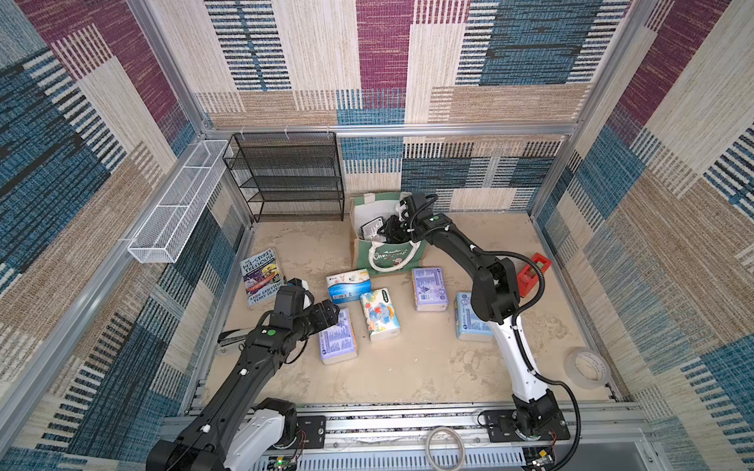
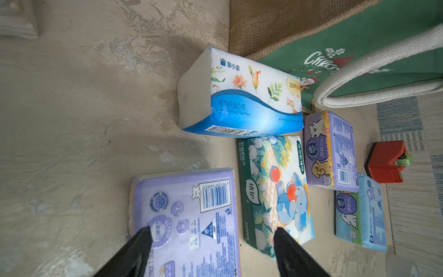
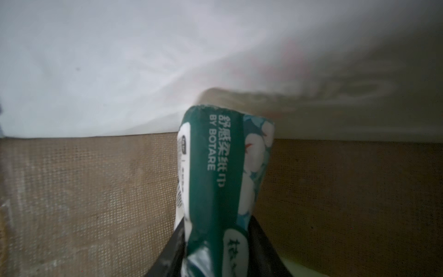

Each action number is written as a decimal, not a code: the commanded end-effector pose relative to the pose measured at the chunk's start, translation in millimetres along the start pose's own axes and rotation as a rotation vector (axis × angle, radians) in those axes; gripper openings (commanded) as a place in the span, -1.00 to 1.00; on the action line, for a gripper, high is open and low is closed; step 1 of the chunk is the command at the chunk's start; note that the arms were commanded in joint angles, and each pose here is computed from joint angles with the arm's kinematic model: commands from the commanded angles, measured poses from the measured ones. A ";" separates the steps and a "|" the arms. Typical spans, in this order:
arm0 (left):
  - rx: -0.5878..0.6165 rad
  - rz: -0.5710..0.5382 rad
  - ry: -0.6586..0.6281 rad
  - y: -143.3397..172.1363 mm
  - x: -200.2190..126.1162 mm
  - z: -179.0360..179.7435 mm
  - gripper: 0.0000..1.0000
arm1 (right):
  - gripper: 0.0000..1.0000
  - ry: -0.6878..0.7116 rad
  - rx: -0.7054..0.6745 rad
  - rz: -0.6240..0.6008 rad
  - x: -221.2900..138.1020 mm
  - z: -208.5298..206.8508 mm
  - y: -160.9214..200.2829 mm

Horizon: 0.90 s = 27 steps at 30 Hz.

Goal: Put tissues into the canvas bag
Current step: Place the pack of facial tissues in the canvas bag.

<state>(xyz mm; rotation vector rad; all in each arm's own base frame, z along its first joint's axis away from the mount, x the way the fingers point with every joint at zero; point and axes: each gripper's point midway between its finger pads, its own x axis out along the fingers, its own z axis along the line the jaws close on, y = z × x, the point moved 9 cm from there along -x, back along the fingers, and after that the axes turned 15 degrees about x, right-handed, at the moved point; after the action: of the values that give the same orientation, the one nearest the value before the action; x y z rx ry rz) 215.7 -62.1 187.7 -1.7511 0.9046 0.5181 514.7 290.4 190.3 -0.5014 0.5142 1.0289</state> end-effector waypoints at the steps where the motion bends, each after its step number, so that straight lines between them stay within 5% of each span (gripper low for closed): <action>1: 0.016 0.018 -0.001 2.5 0.8 1.4 0.68 | -0.17 0.037 -0.008 -0.005 4.9 -6.5 1.5; 18: -0.009 -0.004 -0.017 0.6 -6.5 7.0 0.70 | 0.29 -0.033 -0.058 -0.032 -3.8 13.0 -6.1; 27: -0.045 -0.036 0.024 -1.7 -13.2 4.5 0.71 | 0.80 -0.095 -0.086 -0.052 -27.6 31.7 -14.9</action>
<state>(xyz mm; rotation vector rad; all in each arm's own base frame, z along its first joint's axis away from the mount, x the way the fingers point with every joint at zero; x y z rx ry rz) 209.9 -51.9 194.7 -1.7904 0.8678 0.5171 521.2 287.0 210.8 -0.5309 0.4443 1.0247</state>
